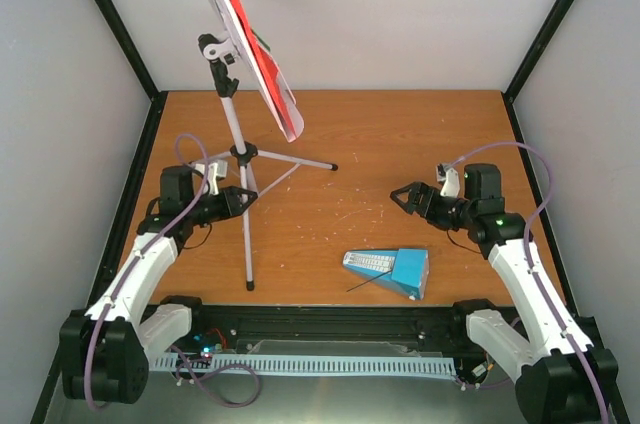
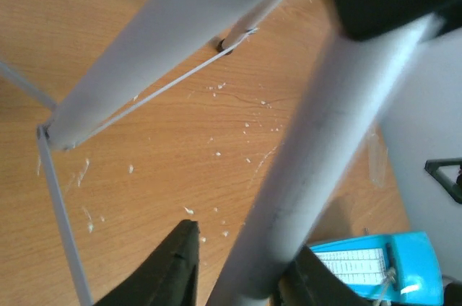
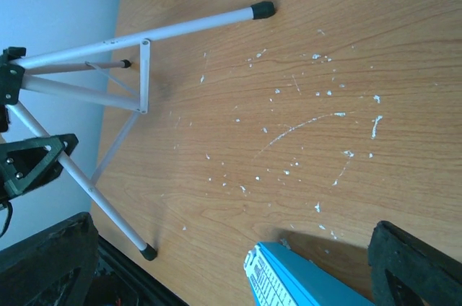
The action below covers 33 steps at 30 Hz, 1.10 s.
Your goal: Pack up the instrument practice props
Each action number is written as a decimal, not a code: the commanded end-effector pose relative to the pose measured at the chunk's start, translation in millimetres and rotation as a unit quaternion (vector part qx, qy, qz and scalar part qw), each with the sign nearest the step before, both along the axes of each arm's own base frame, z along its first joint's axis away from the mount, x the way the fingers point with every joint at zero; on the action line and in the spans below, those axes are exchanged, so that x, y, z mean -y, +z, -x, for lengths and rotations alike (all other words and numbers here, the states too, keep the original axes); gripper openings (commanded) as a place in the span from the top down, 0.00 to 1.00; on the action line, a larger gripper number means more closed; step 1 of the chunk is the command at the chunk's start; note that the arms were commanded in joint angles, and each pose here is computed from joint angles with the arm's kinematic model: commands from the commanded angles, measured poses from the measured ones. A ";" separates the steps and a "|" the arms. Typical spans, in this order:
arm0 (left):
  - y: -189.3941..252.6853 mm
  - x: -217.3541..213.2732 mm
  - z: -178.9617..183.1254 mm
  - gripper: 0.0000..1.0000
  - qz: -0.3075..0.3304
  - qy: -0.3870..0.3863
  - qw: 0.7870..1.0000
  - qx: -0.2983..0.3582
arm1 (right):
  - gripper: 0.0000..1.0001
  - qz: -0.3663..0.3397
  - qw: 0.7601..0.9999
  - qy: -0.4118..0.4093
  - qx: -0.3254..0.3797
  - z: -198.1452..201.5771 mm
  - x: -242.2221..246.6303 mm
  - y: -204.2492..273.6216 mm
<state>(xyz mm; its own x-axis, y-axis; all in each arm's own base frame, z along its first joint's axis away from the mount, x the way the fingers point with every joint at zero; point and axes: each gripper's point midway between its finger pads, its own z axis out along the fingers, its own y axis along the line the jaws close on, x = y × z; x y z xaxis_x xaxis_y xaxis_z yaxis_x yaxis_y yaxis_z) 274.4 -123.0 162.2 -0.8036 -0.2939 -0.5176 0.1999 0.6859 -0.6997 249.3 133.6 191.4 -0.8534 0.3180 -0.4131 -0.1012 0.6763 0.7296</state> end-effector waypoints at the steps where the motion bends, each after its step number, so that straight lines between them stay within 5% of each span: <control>1: 11.7 -4.5 -15.3 0.80 -0.021 0.011 0.999 0.038 | 0.00 0.016 1.000 0.007 -0.001 7.7 1.6 -6.6; 6: 17.0 -18.4 -24.5 0.99 -0.069 0.037 0.995 0.059 | 0.00 0.020 1.000 0.000 0.010 8.7 4.0 -12.3; 20: 51.2 -13.3 -95.4 1.00 -0.095 0.016 0.973 0.208 | 0.00 0.019 1.000 -0.006 0.015 6.4 4.9 -14.4; 33: 39.9 -1.2 -167.8 1.00 -0.118 -0.033 0.959 0.254 | 0.00 0.063 0.996 -0.057 0.003 -2.9 23.4 -22.2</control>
